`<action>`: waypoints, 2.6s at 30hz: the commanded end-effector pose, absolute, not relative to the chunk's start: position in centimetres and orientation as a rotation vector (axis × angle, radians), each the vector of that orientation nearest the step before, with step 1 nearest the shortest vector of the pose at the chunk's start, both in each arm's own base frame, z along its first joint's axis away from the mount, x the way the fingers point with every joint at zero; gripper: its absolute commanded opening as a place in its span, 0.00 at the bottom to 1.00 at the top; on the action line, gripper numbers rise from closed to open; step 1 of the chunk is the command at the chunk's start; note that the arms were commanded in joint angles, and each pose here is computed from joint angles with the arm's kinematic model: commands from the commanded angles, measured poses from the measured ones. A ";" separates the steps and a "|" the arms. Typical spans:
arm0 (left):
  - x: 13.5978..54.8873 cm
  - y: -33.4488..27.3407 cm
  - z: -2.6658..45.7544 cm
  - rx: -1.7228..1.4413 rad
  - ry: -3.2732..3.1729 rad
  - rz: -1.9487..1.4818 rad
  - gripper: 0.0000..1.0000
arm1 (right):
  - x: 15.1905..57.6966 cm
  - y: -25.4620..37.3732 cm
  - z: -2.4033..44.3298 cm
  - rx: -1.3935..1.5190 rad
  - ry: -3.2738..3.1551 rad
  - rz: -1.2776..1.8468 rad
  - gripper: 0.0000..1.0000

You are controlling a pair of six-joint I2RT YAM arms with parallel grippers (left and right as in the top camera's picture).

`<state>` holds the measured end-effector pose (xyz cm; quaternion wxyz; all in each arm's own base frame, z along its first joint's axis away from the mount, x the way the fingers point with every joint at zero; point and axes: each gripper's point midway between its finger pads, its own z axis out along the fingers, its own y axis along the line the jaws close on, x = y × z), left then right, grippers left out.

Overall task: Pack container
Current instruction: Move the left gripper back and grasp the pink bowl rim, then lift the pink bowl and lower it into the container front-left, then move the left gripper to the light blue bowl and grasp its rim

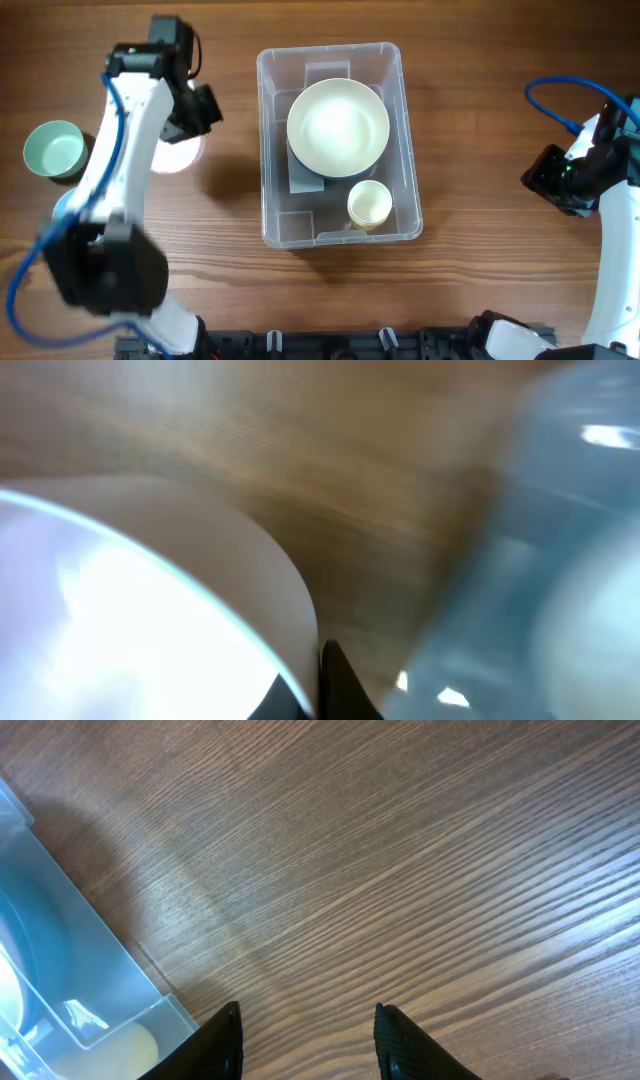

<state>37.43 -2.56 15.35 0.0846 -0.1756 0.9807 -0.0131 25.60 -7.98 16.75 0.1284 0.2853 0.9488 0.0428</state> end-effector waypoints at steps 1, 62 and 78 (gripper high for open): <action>35.4 -6.8 25.1 -0.300 2.705 -0.172 0.04 | 25.9 -7.8 17.4 0.786 2.748 0.131 0.43; 28.1 16.5 16.0 -1.602 2.439 0.198 0.92 | 25.8 -7.7 17.3 0.789 2.755 0.134 0.43; 29.3 18.7 1.8 -1.753 2.666 0.187 0.39 | 25.8 -7.7 17.3 0.789 2.755 0.133 0.43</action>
